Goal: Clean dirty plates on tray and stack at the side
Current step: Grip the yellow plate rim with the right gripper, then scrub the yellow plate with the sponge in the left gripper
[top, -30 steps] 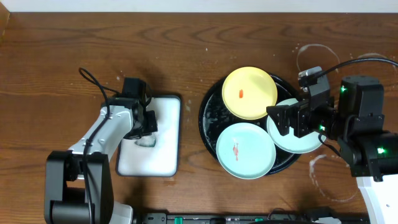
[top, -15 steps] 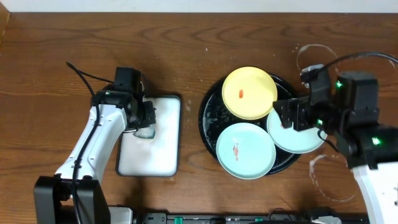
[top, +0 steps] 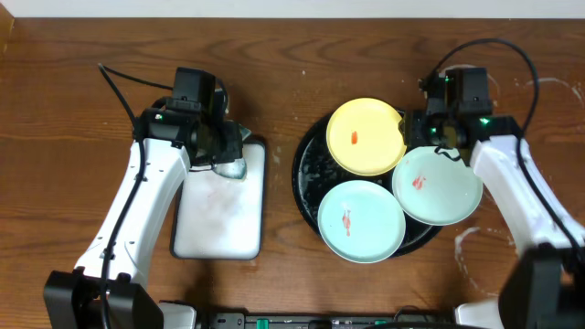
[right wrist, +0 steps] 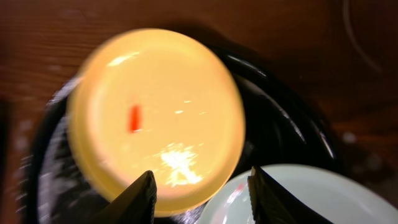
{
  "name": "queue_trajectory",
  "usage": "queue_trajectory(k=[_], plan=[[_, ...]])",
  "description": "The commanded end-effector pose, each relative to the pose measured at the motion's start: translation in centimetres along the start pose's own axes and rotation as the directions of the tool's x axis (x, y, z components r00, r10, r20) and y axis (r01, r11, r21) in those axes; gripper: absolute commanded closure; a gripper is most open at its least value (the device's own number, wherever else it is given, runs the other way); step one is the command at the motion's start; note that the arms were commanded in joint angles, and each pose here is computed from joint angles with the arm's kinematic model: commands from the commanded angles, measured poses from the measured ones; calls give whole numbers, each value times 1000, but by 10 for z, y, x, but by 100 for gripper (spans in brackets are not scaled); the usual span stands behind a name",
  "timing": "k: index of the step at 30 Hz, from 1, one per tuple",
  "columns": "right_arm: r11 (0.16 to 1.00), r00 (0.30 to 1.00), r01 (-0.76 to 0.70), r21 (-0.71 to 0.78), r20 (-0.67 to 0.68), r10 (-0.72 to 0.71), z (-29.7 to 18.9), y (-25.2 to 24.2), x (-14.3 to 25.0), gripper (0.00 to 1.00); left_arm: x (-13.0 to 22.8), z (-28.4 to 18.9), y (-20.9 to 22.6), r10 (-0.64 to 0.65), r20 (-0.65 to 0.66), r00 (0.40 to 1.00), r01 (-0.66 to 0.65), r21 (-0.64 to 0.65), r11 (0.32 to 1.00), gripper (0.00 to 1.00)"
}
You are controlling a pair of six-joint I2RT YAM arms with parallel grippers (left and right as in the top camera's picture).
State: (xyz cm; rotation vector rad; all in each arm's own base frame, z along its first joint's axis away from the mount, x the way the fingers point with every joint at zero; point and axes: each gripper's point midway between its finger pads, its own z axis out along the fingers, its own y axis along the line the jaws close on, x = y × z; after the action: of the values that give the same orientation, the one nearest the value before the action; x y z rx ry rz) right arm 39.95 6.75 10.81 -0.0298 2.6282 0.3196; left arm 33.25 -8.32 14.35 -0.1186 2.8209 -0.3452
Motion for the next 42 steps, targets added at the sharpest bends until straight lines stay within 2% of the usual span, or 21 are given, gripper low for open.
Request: queue_trajectory(k=[1, 5, 8, 11, 14, 20, 25, 28, 31, 42], plan=[[999, 998, -43, 30, -49, 44, 27, -19, 9, 55, -2, -10, -21, 9, 6, 1000, -10, 110, 994, 93], [997, 995, -70, 26, -65, 72, 56, -33, 12, 60, -9, -11, -26, 17, 36, 999, -21, 133, 991, 93], [996, 995, -56, -63, -86, 50, 73, -25, 16, 67, -14, -11, -30, 28, 58, 998, -35, 140, 990, 93], [995, 992, -58, -81, -112, 49, 84, -22, 23, 79, -15, -10, -35, 43, 68, 997, -53, 148, 988, 93], [998, 992, -54, -41, -118, 49, 87, -29, 26, 98, -13, -10, -44, 65, 70, 995, -75, 156, 985, 93], [996, 990, -56, -68, -135, 46, 87, -21, 30, 99, -19, -10, -68, 123, 125, 984, -145, 189, 971, 93], [995, 983, -49, -92, -183, 31, 87, -6, 42, 99, -33, -4, -84, 104, 193, 976, -137, 166, 977, 93], [998, 978, -55, -29, -203, 48, 89, -5, 48, 99, -36, 6, -103, 98, 206, 974, -139, 195, 971, 93], [997, 974, -67, 37, -214, 73, 90, -6, 53, 99, -37, 23, -121, 75, 197, 978, -119, 225, 967, 93], [998, 974, -57, 34, -215, 63, 90, -3, 54, 99, -17, 110, -200, 10, 54, 999, -31, 417, 908, 93]])
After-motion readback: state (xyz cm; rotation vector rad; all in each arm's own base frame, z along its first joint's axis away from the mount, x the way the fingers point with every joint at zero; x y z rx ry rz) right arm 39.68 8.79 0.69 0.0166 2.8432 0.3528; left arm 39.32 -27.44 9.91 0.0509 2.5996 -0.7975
